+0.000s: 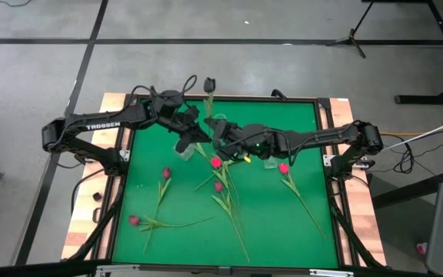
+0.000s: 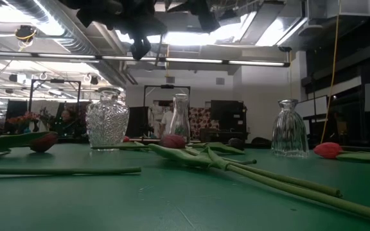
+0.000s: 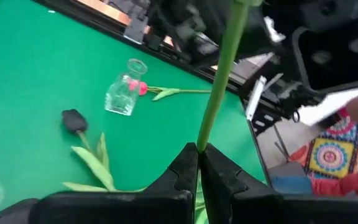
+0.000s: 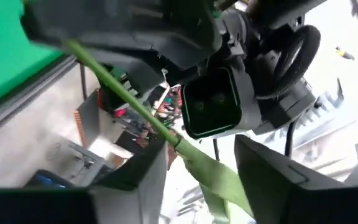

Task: Sort flowers into vase by color
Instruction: Put the right black tulip into the top transparent vase

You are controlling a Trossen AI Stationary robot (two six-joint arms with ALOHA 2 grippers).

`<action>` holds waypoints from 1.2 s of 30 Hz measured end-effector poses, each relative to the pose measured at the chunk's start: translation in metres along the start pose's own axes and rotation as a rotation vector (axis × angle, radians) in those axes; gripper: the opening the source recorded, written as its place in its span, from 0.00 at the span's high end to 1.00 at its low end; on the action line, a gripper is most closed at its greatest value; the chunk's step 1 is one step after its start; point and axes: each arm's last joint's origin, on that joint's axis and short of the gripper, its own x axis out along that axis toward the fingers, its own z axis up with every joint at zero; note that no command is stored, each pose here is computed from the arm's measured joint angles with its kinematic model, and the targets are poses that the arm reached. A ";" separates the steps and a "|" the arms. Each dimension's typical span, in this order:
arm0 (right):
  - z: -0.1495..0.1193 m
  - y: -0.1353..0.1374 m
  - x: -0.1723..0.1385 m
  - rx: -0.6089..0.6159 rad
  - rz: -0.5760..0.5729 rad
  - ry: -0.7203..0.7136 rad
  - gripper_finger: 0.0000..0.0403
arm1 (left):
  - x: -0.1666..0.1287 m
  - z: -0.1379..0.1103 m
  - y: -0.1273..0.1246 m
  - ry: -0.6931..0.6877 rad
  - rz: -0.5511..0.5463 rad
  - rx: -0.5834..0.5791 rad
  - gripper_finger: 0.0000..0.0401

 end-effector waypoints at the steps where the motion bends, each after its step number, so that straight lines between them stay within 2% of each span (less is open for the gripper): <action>1: 0.000 0.000 0.000 0.026 0.004 0.011 0.49 | -0.001 0.001 0.002 -0.005 0.010 -0.008 0.98; 5: -0.003 0.001 0.000 0.123 0.029 0.106 0.45 | -0.008 0.005 0.010 -0.045 0.068 -0.041 0.98; 11: -0.010 -0.002 -0.004 0.275 0.029 0.195 0.44 | -0.021 0.014 0.022 -0.143 0.187 -0.039 0.98; 15: -0.022 -0.008 -0.011 0.434 0.011 0.224 0.44 | -0.027 0.017 0.030 -0.184 0.280 -0.041 0.98; 18: -0.038 -0.006 -0.020 0.588 0.068 0.202 0.44 | -0.029 0.020 0.033 -0.223 0.314 -0.028 0.98; 26: -0.109 0.005 -0.056 1.232 0.364 -0.064 0.44 | -0.031 0.038 0.023 -0.380 0.229 0.112 0.98; 28: -0.120 0.010 -0.064 1.311 0.468 -0.125 0.44 | -0.029 0.040 0.017 -0.402 0.208 0.164 0.98; 31: -0.131 0.019 -0.078 1.355 0.643 -0.224 0.44 | -0.025 0.039 0.011 -0.395 0.194 0.229 0.98; 36: -0.148 0.027 -0.101 1.446 0.862 -0.394 0.44 | -0.023 0.029 0.011 -0.415 0.194 0.261 0.98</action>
